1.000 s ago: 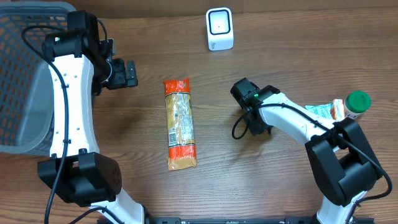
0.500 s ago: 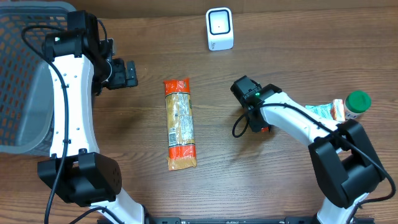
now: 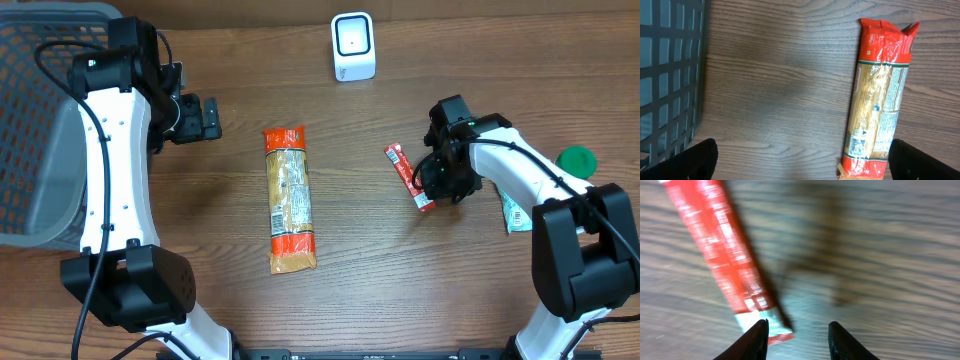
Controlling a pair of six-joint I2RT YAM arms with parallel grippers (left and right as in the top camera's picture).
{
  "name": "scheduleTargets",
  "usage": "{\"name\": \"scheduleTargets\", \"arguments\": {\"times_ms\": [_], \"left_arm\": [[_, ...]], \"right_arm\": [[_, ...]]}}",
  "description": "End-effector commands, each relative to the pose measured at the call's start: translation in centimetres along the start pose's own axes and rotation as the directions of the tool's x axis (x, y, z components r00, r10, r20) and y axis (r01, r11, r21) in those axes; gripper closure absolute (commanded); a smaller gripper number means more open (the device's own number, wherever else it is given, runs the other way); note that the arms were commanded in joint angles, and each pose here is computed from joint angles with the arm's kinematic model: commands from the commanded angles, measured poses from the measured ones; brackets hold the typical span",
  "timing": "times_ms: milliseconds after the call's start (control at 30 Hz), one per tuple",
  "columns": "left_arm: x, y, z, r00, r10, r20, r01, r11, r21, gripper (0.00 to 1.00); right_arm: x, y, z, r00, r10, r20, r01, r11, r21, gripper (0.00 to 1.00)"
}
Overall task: Scan the item barcode
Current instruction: 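Raise the red strip and carry it toward the white scanner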
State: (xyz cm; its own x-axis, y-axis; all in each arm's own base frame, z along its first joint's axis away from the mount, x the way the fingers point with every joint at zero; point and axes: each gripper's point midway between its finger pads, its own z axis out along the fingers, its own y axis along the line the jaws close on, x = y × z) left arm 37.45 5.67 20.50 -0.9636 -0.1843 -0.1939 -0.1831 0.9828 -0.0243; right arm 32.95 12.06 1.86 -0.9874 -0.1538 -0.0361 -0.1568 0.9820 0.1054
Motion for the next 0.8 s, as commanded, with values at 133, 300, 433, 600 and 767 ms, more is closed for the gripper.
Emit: {"name": "scheduleTargets", "arguments": {"times_ms": [133,300,433,600,767], "left_arm": [[-0.3,-0.2,-1.4,0.999,0.011,0.043,-0.011,1.000,0.006,0.00],[-0.3,-0.2,-1.4,0.999,0.011,0.043,-0.011,1.000,0.006,0.00],[-0.3,-0.2,-1.4,0.999,0.011,0.043,-0.011,1.000,0.005,0.00],[-0.3,-0.2,-1.4,0.999,0.011,0.043,-0.011,1.000,0.005,0.00],[-0.3,-0.2,-1.4,0.999,0.011,0.043,-0.011,1.000,0.005,0.00]], "right_arm": [[-0.5,2.2,-1.3,0.998,-0.039,0.044,0.041,0.998,-0.044,0.58],[-0.9,1.9,-1.3,0.997,-0.041,0.061,0.043,0.999,-0.023,0.58],[-0.9,1.9,-1.3,0.997,-0.041,0.058,0.042,0.999,-0.023,0.58],[-0.4,1.7,-0.5,0.998,-0.041,0.053,0.042,0.999,-0.022,0.58],[0.2,1.4,1.1,0.997,-0.041,0.061,0.043,0.999,-0.020,0.55]]}}
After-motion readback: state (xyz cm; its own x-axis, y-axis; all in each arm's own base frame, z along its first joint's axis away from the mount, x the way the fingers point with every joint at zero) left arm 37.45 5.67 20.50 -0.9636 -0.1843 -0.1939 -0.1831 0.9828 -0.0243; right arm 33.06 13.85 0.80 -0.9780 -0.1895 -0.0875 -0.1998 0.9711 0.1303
